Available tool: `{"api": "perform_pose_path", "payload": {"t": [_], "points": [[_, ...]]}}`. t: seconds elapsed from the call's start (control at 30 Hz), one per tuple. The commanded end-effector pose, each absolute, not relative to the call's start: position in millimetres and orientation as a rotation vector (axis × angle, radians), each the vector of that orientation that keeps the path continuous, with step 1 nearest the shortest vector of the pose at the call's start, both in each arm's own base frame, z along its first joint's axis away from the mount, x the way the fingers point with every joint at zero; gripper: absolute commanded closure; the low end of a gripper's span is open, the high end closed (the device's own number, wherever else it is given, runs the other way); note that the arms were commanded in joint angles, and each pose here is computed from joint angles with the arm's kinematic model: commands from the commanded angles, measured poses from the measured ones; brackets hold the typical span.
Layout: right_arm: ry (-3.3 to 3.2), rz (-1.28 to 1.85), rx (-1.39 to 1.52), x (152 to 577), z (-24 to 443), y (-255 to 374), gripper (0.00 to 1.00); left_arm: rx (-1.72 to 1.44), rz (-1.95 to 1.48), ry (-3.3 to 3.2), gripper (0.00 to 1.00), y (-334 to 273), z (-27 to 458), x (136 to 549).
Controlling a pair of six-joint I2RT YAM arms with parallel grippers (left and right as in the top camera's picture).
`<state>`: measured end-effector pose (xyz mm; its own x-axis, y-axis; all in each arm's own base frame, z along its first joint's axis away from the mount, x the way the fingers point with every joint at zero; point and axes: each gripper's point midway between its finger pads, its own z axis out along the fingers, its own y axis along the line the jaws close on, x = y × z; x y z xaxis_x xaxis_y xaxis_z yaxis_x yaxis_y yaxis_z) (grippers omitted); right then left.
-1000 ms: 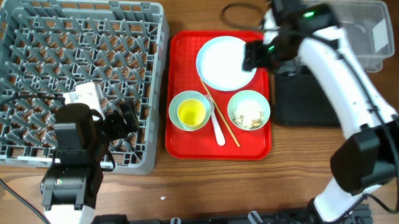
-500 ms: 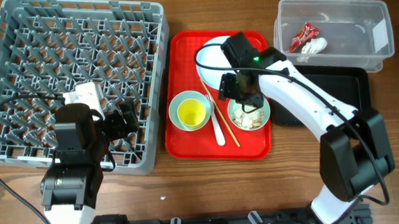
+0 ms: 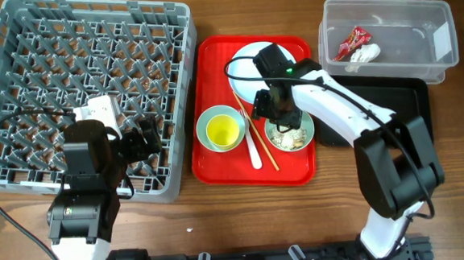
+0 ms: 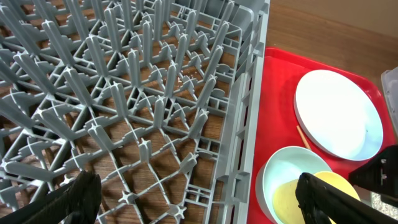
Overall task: Sort waste into correct bins and load items into the dishwasher rack
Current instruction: 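Grasp the rim of the green rice bowl with the right gripper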
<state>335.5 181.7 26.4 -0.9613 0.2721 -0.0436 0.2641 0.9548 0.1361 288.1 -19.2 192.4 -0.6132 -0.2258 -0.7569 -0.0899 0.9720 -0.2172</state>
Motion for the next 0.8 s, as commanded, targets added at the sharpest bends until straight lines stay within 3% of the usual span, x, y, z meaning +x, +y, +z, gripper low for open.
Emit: {"api": "perform_pose_path", "payload": {"t": [0.0, 0.33, 0.77], "points": [[3.066, 0.212, 0.441, 333.0, 15.9, 187.3, 0.32, -0.219, -0.193, 2.213, 0.00, -17.5, 200.4, 290.4], [3.060, 0.194, 0.380, 329.3, 13.6, 199.0, 0.50, -0.219, -0.193, 2.213, 0.00, -17.5, 200.4, 290.4], [3.060, 0.188, 0.375, 329.1, 13.0, 198.9, 0.85, -0.219, -0.193, 2.213, 0.00, -17.5, 200.4, 290.4]]}}
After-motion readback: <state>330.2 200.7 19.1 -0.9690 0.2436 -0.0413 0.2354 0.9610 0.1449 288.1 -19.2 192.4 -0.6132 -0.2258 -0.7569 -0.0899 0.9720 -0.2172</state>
